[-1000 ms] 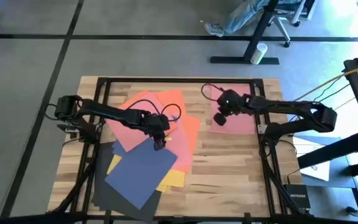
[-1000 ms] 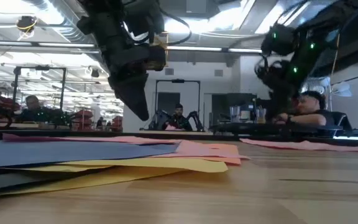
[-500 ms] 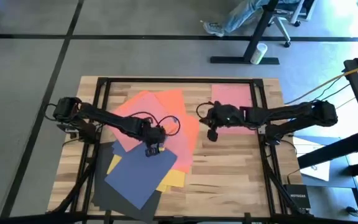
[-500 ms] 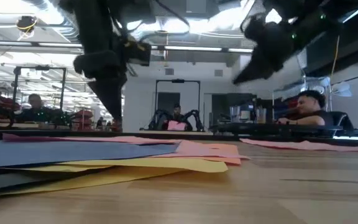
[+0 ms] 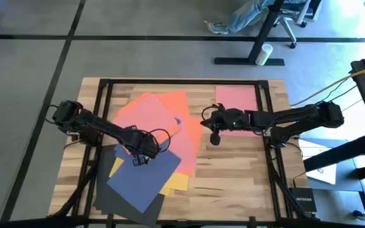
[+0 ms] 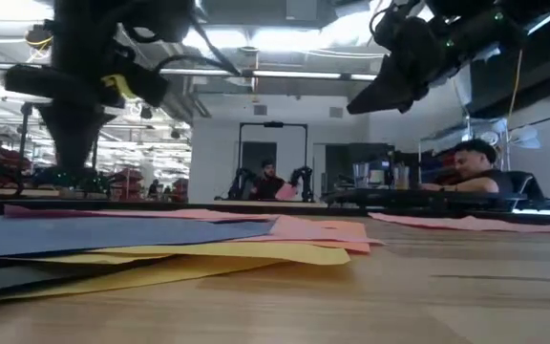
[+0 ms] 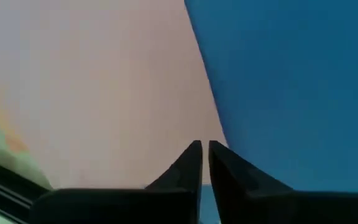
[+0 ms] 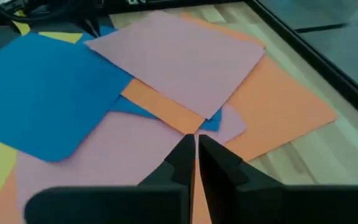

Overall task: Organize paper
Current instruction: Stack the pink paper on top of the pink paper

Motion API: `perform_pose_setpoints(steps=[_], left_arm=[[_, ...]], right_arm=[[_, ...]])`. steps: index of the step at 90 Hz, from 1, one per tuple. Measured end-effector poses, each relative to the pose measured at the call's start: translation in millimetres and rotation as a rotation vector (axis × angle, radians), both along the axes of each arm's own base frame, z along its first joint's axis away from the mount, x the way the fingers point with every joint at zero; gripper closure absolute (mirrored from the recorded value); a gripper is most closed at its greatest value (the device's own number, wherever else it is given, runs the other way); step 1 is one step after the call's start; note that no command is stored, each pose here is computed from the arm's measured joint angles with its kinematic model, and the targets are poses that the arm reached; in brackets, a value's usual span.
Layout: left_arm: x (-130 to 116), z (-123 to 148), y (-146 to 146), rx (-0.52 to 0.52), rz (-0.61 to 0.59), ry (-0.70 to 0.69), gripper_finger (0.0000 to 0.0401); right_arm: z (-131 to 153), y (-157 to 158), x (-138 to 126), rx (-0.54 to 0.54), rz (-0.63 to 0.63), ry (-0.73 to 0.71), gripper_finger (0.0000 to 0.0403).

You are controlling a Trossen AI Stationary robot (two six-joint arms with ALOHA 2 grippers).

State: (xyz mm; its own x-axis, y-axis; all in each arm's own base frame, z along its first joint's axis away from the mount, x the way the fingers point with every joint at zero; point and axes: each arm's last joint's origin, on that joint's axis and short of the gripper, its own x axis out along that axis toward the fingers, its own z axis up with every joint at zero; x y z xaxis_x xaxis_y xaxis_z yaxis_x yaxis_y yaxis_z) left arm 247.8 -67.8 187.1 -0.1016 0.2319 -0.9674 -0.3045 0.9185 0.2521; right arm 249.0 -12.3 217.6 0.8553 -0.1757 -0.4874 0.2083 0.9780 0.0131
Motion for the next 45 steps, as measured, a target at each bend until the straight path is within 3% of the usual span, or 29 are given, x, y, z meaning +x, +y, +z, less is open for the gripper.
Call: perform_pose_setpoints(steps=[27, 45], left_arm=[[-13.8, -16.1, -7.2, -0.024, 0.066, 0.041, 0.0301], [-12.8, -23.5, -18.3, -0.068, 0.040, -0.008, 0.0272]], right_arm=[[0.0, -0.1, 0.0, 0.000, -0.001, 0.000, 0.0393], [0.0, -0.1, 0.0, 0.000, -0.001, 0.001, 0.0393]])
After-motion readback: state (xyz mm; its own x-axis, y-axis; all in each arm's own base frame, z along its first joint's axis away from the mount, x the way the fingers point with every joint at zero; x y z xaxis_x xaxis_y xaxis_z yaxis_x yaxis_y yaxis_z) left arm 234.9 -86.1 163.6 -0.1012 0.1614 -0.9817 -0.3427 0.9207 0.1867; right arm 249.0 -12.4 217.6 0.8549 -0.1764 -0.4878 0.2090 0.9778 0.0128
